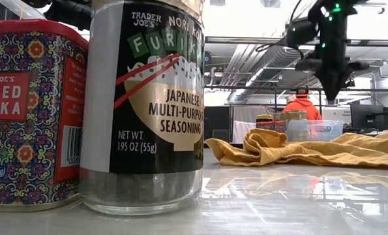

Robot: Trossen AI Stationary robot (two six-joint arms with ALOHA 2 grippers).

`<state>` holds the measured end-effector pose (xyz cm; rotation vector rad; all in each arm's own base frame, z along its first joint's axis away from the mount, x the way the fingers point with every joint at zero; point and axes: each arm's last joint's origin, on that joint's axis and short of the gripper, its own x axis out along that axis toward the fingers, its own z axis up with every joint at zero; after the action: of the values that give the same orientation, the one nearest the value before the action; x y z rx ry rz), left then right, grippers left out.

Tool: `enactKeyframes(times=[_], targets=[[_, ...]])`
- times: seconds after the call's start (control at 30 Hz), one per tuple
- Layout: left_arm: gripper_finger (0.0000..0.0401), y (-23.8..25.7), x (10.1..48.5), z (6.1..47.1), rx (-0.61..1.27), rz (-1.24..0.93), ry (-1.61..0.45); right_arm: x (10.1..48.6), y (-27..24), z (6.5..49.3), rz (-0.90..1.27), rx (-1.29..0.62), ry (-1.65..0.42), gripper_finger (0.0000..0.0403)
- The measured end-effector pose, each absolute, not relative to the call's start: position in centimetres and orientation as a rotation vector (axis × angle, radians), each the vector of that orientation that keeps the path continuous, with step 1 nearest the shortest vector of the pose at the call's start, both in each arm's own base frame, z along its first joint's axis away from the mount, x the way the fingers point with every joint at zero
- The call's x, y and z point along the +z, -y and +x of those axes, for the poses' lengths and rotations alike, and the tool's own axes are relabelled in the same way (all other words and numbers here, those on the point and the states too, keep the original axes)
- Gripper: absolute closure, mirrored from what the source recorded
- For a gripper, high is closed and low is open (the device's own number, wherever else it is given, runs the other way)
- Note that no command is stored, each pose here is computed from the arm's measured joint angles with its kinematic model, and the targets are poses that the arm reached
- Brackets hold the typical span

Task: Sort spices by type
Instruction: Put the right gold seasoning bottle into the transparent bin

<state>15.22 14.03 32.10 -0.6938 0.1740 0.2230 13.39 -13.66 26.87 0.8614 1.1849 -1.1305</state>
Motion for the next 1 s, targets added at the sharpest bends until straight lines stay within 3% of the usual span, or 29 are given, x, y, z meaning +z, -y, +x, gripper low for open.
enactKeyframes(times=[0.27, 0.57, 1.0], targets=[[0.0095, -14.0, 32.1, 15.2, 0.224, -0.695, -0.174, 23.9, 16.0, 15.4, 0.907, -1.218, -0.929, 0.0398], [0.0095, -14.0, 32.1, 15.2, 0.225, -0.704, -0.173, 22.6, 16.8, 15.9, 0.866, -1.254, -1.027, 0.0402], [0.0095, -14.0, 32.1, 15.2, 0.225, -0.698, -0.174, 21.9, 18.2, 17.2, 0.799, -1.266, -0.947, 0.0402]])
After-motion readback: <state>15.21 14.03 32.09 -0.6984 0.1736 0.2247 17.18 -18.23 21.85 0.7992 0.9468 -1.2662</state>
